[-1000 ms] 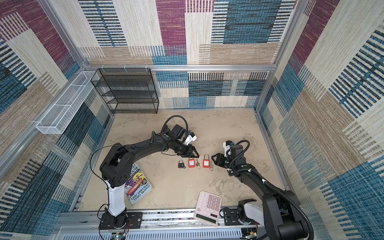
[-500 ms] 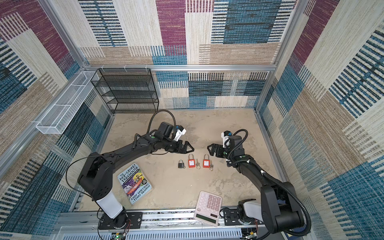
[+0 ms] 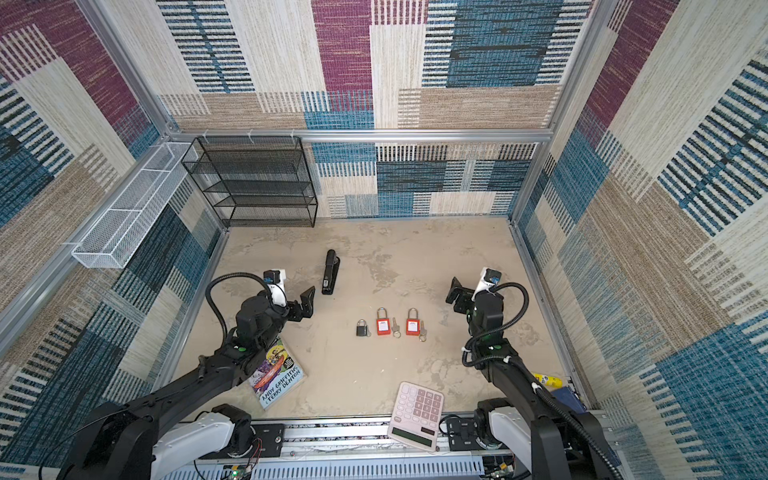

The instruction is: Lock with the key

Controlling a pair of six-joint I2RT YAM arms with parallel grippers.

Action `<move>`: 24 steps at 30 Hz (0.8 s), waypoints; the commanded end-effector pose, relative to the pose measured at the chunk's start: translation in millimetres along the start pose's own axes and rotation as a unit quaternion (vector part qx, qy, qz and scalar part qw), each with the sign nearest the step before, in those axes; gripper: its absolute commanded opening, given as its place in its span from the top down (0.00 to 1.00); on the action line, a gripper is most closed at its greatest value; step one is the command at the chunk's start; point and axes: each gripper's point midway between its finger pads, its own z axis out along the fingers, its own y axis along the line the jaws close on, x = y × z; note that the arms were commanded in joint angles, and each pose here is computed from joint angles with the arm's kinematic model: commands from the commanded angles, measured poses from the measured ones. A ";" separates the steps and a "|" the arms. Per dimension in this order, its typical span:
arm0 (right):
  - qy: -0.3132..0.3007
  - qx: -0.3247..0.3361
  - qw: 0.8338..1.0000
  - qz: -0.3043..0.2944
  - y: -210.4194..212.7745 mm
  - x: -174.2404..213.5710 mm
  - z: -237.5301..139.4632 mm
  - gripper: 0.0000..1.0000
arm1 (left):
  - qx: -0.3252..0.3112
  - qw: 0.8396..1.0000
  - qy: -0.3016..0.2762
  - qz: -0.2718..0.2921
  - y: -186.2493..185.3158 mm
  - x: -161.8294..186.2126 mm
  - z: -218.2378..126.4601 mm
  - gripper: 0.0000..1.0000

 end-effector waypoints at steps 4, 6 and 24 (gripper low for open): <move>-0.142 0.052 0.987 -0.049 -21.9 -38.2 -14.3 0.01 | -0.055 0.988 -0.111 0.091 16.2 -50.1 -9.4 0.00; -0.157 0.053 0.984 -0.062 -24.8 -35.5 -18.8 0.01 | -0.078 0.986 -0.116 0.095 26.5 -43.6 -12.8 0.00; -0.127 -0.010 0.986 -0.106 -16.0 2.5 16.9 0.01 | -0.180 0.981 -0.050 0.045 108.6 6.6 -17.8 0.00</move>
